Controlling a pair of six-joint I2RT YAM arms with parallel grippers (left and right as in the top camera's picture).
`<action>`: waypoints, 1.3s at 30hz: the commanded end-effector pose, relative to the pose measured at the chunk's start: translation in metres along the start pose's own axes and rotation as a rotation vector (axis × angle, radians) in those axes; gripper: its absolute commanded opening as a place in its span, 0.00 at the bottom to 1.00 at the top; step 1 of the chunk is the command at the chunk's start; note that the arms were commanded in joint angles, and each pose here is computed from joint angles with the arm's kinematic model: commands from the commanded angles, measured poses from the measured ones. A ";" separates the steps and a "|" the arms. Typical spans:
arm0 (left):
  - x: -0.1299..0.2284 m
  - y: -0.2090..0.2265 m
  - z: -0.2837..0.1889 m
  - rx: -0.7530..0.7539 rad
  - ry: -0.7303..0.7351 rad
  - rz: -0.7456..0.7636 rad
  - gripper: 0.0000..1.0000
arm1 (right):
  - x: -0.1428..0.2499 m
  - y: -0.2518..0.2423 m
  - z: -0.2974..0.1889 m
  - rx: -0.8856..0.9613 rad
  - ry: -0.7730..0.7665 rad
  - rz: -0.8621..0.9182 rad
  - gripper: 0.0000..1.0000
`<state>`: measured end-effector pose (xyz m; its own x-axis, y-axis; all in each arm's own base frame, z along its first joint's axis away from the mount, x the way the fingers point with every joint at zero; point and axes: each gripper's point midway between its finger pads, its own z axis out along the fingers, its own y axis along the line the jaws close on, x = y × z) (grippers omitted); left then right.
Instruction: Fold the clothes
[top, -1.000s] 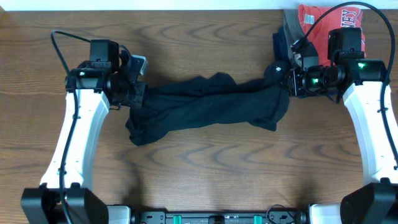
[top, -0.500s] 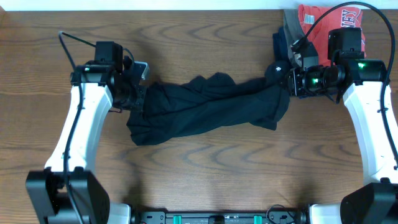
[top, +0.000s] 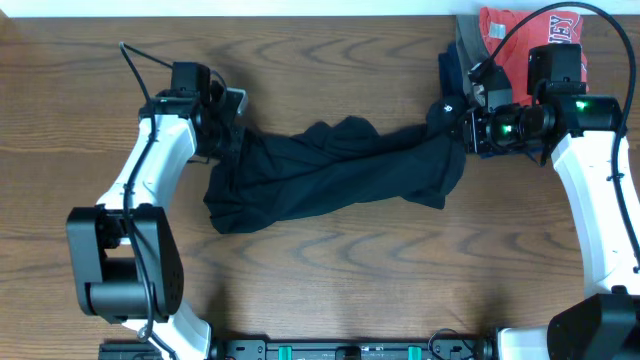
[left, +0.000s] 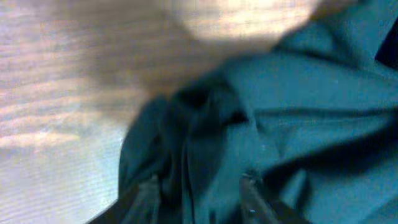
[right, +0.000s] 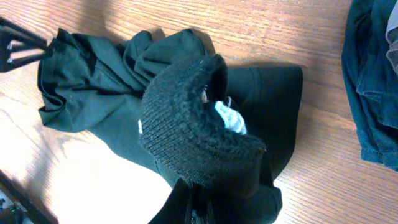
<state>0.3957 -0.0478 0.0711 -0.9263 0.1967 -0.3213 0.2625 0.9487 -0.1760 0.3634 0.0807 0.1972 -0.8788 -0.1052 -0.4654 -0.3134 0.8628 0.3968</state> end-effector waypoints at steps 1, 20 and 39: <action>-0.005 -0.003 0.010 0.028 -0.015 0.015 0.53 | -0.005 0.002 -0.004 -0.007 -0.023 -0.015 0.06; -0.020 -0.016 0.026 0.033 -0.053 0.095 0.59 | -0.009 0.002 -0.004 -0.005 -0.037 -0.023 0.08; -0.012 -0.010 0.018 -0.017 -0.031 0.090 0.58 | -0.009 0.002 -0.004 -0.005 -0.036 -0.023 0.08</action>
<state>0.4118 -0.0700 0.0714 -0.8839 0.2558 -0.3916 0.3368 0.9290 -0.1535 0.3679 0.0807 0.1993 -0.8683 -0.1053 -0.4847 -0.3222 0.8627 0.3898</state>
